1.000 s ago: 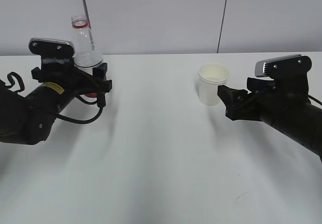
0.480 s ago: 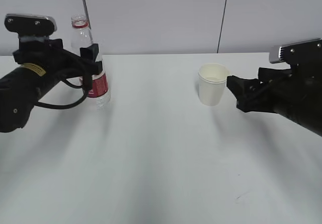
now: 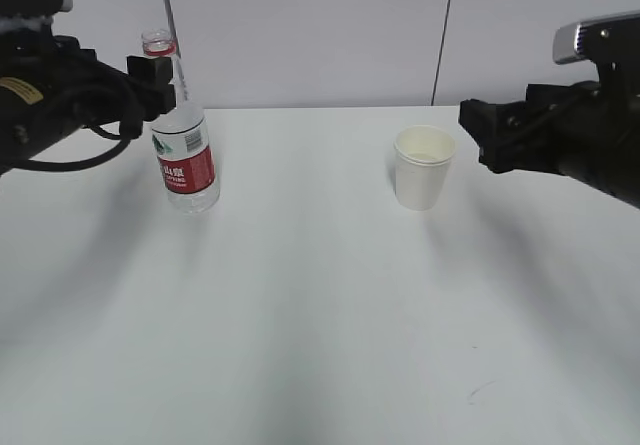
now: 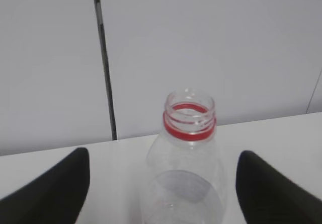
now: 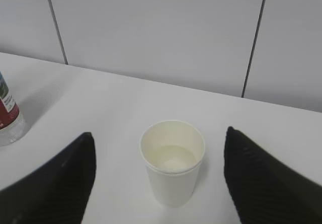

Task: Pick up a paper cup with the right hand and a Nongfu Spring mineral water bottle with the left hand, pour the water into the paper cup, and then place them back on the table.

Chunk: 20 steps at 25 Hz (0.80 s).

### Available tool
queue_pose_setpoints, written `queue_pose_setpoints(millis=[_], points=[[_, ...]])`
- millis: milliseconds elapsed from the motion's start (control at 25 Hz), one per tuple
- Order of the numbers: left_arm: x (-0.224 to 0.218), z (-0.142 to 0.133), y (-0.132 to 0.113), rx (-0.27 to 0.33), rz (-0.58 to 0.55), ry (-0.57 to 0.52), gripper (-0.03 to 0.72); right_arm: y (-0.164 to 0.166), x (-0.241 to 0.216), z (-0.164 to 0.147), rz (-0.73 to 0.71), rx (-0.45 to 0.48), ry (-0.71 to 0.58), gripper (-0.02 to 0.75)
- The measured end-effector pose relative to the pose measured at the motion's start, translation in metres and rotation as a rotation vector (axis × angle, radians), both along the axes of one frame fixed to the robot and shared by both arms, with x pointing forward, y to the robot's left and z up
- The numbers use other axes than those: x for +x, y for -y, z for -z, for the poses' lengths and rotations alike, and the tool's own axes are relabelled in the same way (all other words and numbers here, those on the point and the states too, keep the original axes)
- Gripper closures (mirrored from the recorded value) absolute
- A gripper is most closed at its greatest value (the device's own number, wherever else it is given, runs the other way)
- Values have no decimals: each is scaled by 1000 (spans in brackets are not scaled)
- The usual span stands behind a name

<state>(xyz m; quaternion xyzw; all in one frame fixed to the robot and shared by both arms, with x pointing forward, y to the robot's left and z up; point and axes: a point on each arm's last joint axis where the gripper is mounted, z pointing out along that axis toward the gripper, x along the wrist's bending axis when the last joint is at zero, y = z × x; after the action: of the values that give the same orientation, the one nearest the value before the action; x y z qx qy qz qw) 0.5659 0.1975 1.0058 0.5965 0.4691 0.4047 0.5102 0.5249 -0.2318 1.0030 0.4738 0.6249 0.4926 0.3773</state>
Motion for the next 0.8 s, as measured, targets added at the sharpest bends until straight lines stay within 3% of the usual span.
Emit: queue_pose_setpoints(millis=[320,800], points=[[17,-46,-11,-8,-10,-135,144,-3,31,-44,33,-51,-121,146],[26,-125,-24,56,41,-467,144,3,34,-120,111,-148,-530,146]])
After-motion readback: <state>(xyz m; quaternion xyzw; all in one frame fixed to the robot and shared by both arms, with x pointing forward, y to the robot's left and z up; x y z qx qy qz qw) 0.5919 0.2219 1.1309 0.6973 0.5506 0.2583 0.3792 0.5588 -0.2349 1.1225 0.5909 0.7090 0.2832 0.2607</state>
